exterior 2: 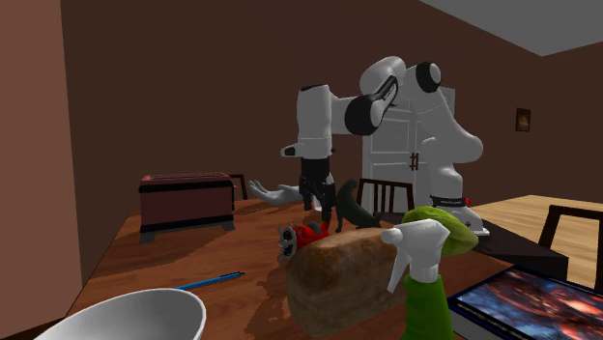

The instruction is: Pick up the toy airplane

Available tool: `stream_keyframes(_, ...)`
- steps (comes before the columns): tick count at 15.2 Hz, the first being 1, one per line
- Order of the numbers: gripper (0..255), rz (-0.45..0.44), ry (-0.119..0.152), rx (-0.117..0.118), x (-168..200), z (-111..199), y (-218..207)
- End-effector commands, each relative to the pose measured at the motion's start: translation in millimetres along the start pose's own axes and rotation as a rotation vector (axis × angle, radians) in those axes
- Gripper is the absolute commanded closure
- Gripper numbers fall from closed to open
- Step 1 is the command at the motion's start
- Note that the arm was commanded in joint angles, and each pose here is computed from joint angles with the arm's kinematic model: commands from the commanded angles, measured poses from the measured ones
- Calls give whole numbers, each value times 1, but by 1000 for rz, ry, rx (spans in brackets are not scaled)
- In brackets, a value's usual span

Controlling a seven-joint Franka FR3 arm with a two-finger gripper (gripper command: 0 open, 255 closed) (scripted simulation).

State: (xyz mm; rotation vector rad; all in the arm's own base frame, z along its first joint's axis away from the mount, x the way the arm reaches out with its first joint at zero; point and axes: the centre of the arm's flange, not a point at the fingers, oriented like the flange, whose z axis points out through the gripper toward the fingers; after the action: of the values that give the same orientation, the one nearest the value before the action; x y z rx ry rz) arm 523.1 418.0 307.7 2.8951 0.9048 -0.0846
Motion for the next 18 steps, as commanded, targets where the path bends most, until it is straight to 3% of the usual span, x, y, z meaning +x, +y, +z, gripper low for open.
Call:
stream_keyframes(1,0,0,0,0,1,10,-1)
stream_keyframes(3,0,0,0,0,1,13,-1)
stream_keyframes(4,255,0,0,0,0,14,-1)
stream_keyframes(13,255,0,0,0,1,13,-1)
stream_keyframes(18,255,0,0,0,-1,-13,1)
